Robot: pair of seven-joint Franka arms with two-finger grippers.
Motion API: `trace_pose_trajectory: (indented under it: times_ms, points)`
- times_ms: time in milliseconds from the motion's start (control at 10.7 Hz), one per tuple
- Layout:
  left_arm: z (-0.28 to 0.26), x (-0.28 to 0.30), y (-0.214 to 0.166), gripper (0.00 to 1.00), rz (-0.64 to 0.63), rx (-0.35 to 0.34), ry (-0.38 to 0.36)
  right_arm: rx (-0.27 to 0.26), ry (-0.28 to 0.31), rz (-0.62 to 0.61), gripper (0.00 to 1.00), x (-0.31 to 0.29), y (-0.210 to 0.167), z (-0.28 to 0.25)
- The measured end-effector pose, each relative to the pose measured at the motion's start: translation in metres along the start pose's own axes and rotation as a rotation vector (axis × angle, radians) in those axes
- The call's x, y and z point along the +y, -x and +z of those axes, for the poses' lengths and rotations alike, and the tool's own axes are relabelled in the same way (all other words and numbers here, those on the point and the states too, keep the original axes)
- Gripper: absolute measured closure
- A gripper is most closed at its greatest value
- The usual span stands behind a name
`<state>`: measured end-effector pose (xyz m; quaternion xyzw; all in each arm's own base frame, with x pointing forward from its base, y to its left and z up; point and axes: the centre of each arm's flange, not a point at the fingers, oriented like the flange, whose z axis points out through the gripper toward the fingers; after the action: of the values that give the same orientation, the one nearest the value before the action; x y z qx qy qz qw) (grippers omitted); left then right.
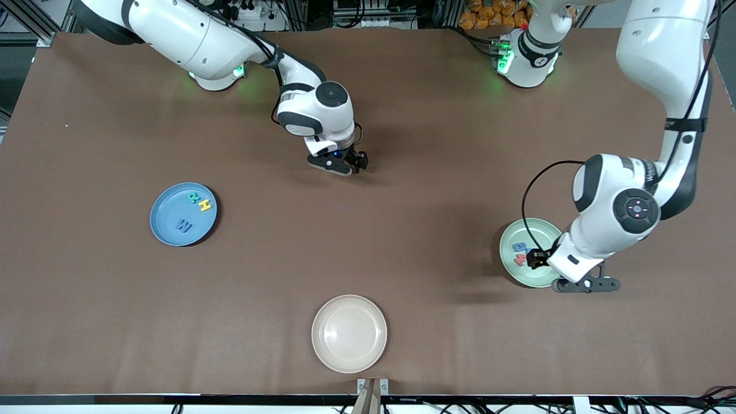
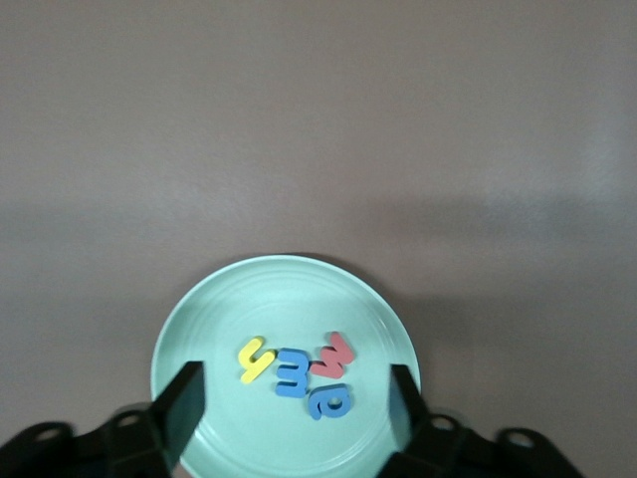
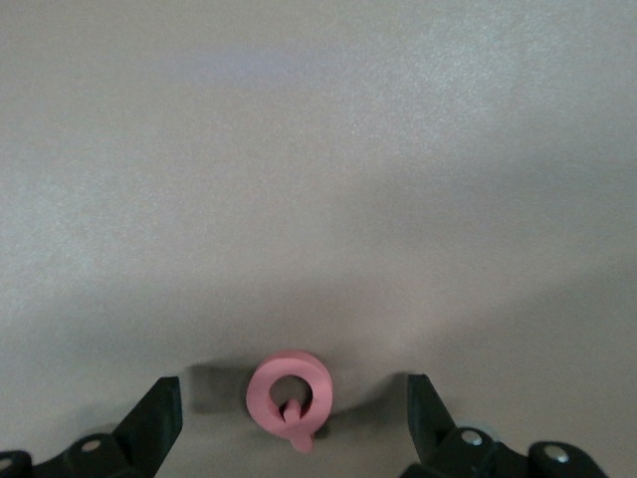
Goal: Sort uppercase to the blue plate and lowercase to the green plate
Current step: 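Close the right gripper on the pink Q while the left gripper withdraws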
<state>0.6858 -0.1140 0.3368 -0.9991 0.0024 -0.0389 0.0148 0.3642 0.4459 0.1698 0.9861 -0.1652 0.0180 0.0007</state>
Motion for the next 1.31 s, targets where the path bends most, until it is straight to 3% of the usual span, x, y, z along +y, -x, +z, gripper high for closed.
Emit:
trace_pose_trajectory:
  times_ms: [94,374,749,1029,1310]
  points:
    - [-0.011,-0.001,-0.002,0.0,-0.002,0.006,-0.002,-0.002,0.001,0.0,0.0,0.0,0.0,0.002]
    - [-0.042,-0.013,-0.007,0.0,-0.022,0.012,-0.01,-0.003,0.006,0.016,0.1,0.0,0.001,0.003]
    - [-0.103,-0.02,-0.009,0.0,-0.037,0.011,-0.023,0.007,-0.008,0.051,0.64,-0.006,0.002,-0.006]
    - [-0.144,-0.021,0.005,0.0,-0.038,-0.012,-0.037,0.008,-0.008,0.059,0.63,-0.006,0.0,-0.006]
    - [-0.179,-0.025,0.015,0.0,-0.05,-0.026,-0.04,0.058,-0.036,0.146,0.63,0.001,-0.058,-0.024]
